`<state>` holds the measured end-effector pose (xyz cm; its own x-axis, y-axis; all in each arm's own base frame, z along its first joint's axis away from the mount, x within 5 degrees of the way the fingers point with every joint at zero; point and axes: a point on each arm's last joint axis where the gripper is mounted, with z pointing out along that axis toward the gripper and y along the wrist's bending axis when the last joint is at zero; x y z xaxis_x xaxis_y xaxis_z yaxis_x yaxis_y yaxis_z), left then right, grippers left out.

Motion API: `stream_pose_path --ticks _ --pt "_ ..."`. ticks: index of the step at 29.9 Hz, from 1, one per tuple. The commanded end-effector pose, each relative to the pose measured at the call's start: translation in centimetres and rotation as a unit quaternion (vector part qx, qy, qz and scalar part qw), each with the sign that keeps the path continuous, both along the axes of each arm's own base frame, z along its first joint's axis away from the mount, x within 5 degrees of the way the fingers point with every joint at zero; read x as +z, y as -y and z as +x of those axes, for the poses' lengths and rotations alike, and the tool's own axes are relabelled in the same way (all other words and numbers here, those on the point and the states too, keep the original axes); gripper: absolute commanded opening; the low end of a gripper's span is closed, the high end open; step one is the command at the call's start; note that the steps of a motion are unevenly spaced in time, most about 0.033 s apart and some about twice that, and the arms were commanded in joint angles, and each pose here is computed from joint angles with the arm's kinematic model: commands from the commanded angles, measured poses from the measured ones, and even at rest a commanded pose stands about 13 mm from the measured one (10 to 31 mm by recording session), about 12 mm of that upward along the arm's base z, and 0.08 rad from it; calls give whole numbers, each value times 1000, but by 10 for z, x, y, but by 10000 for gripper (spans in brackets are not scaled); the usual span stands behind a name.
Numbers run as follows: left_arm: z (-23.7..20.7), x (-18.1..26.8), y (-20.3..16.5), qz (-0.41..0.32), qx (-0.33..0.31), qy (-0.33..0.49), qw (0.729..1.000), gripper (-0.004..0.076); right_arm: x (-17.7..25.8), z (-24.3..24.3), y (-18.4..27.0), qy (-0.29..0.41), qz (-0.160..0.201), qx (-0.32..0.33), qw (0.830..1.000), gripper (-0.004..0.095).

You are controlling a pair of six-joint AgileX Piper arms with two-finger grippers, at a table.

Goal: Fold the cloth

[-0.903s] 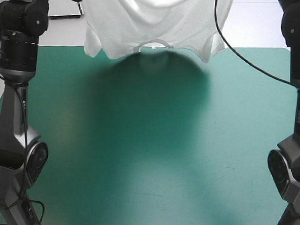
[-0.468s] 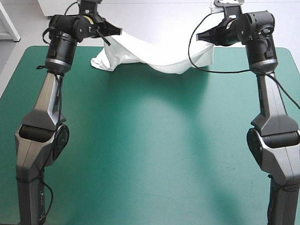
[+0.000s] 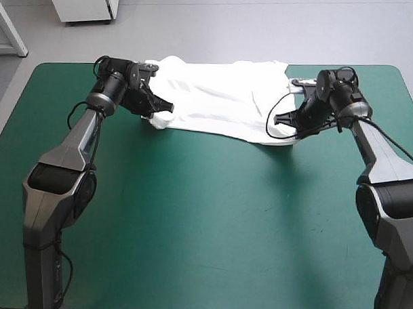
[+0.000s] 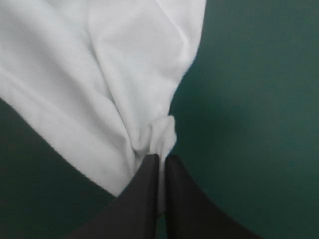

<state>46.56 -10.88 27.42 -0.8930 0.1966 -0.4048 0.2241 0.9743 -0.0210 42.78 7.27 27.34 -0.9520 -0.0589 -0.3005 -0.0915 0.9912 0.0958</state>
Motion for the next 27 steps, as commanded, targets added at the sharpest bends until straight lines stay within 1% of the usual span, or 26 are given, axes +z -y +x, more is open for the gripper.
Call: stream_pose_path --ticks 1,4,8,11,14,18,22,27 --pt "-32 38 -6 -27 10 69 997 -9 33 -29 10 62 6 -8 998 -15" --pt "-64 26 -14 -19 11 52 998 -9 24 -48 12 54 10 -10 998 -15" --pt "-108 18 -23 -16 1 37 999 -9 1 -78 14 1 14 1 1000 -15" --pt "-139 10 -30 -11 -7 14 1000 -9 -15 -107 18 -37 7 4 999 -15" --pt "-167 -2 -33 -23 -12 -16 1000 -9 -23 -134 22 -59 0 11 998 -15" --pt "-202 -19 -35 -42 -16 -61 997 -9 -22 -168 28 -83 -14 19 996 -15" --pt "-233 -30 -39 -57 -13 -106 993 -9 -11 -194 32 -84 -14 25 996 -15" --pt "-268 -27 -44 -66 -15 -126 990 -9 -5 -221 35 -111 -15 30 993 -15"
